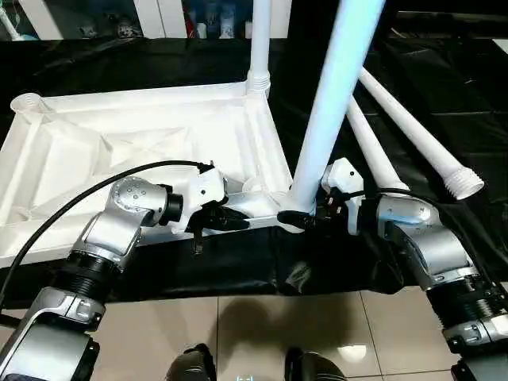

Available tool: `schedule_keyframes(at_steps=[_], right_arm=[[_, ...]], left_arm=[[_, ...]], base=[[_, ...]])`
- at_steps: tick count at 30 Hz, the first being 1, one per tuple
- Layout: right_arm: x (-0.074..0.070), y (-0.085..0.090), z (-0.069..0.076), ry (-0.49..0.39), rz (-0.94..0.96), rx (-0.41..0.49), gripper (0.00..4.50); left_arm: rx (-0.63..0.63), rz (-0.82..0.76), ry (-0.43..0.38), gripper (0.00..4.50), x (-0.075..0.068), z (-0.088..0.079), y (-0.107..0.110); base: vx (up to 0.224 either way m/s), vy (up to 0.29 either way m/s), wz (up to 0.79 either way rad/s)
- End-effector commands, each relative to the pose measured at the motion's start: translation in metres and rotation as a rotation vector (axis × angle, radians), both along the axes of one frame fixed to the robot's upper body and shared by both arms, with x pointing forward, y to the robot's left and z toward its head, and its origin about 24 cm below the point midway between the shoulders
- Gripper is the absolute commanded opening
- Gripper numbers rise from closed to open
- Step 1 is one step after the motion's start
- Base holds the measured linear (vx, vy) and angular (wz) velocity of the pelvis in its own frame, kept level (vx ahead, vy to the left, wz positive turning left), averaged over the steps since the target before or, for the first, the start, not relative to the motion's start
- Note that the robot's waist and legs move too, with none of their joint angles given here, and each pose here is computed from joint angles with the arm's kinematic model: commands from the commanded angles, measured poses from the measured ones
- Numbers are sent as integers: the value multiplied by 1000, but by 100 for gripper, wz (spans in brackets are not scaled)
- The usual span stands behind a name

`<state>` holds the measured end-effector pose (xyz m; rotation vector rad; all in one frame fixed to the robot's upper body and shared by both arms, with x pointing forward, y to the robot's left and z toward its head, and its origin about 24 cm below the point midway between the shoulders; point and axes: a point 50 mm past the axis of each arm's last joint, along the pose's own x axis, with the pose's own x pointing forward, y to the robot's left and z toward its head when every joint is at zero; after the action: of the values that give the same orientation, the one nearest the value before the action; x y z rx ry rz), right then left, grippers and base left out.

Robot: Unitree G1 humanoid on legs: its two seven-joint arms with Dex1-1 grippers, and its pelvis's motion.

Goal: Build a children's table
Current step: Rotate leg to tighten

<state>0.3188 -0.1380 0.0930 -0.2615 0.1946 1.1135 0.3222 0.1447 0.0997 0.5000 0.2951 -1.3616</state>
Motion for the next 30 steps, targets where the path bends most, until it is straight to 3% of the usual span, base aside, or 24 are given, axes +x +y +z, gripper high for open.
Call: schedule_keyframes(at_steps=[1, 8, 13, 15, 17, 20, 24, 30], right_arm=[[-1, 1, -2, 10, 16, -12, 276], [0, 1, -9, 27, -50, 29, 274], [12, 8, -20, 67, -346, 161, 274], [19, 12, -30, 69, -539, 196, 274], [20, 13, -32, 67, -581, 193, 274], [25, 24, -45, 62, -791, 233, 274], [30, 38, -50, 72, -938, 288, 274], [32, 58, -50, 84, -956, 339, 274]], left_arm=[[-65, -74, -25, 0, -4, 10, -11], [-56, -37, -23, 0, -1, 7, -11], [-75, 177, -54, 0, 18, -2, -19], [-85, 253, -59, 0, 24, -6, -29], [-83, 268, -61, 0, 25, -6, -31], [-87, 407, -89, 0, 37, -9, -46], [-71, 483, -120, 0, 43, -13, -59], [-57, 475, -130, 0, 43, -16, -66]], base=[[0, 0, 0], [0, 0, 0], [0, 0, 0], [0, 0, 0], [0, 0, 0], [0, 0, 0], [0, 0, 0], [0, 0, 0]])
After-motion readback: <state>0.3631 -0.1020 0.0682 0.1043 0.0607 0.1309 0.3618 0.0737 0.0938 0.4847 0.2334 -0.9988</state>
